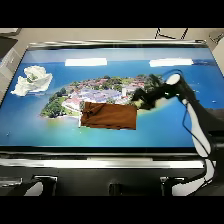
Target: Fold the clothes and pants, and hang the long-sleeved shirts on hangers.
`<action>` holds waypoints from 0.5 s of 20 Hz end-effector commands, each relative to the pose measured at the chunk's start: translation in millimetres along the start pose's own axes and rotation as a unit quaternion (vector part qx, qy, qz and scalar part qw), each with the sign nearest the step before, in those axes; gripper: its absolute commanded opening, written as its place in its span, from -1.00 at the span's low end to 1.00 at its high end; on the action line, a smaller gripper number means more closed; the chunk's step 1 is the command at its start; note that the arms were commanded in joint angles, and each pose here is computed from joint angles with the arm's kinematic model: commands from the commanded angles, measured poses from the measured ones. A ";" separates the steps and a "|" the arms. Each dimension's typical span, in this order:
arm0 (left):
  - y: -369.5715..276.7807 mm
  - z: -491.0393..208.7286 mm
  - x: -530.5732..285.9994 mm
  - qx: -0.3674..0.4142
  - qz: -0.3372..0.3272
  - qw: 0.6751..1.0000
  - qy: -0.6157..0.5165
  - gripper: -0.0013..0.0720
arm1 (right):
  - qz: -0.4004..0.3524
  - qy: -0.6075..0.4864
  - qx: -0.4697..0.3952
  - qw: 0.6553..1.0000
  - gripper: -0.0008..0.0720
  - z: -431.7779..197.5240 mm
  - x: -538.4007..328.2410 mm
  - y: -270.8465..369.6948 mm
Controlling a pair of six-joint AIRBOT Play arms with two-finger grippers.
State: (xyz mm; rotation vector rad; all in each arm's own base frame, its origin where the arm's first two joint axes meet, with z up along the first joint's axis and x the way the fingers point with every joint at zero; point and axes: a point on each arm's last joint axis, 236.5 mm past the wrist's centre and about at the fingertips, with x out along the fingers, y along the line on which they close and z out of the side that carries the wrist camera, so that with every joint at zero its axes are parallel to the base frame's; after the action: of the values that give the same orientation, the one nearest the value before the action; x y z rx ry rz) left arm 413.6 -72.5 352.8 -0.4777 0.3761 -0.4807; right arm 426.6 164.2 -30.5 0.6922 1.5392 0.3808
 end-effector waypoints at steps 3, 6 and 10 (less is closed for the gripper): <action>-0.2 -0.1 -1.0 0.002 0.001 1.000 0.000 -0.90 | 0.026 0.048 0.041 0.998 0.79 -39.9 19.7 -57.8; -0.3 -0.1 -1.0 0.000 0.000 1.000 0.000 -0.90 | 0.081 0.046 0.030 0.995 0.71 -38.4 40.8 -42.5; -0.5 -0.1 -0.9 -0.001 0.000 1.000 0.000 -0.90 | 0.120 0.050 0.028 0.991 0.48 -36.0 60.1 -28.1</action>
State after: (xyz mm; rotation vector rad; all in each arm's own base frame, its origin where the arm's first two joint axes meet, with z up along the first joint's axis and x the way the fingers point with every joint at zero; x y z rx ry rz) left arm 412.8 -72.6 352.8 -0.4769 0.3775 -0.4811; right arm 381.5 170.6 -87.4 0.8609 1.6101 0.5045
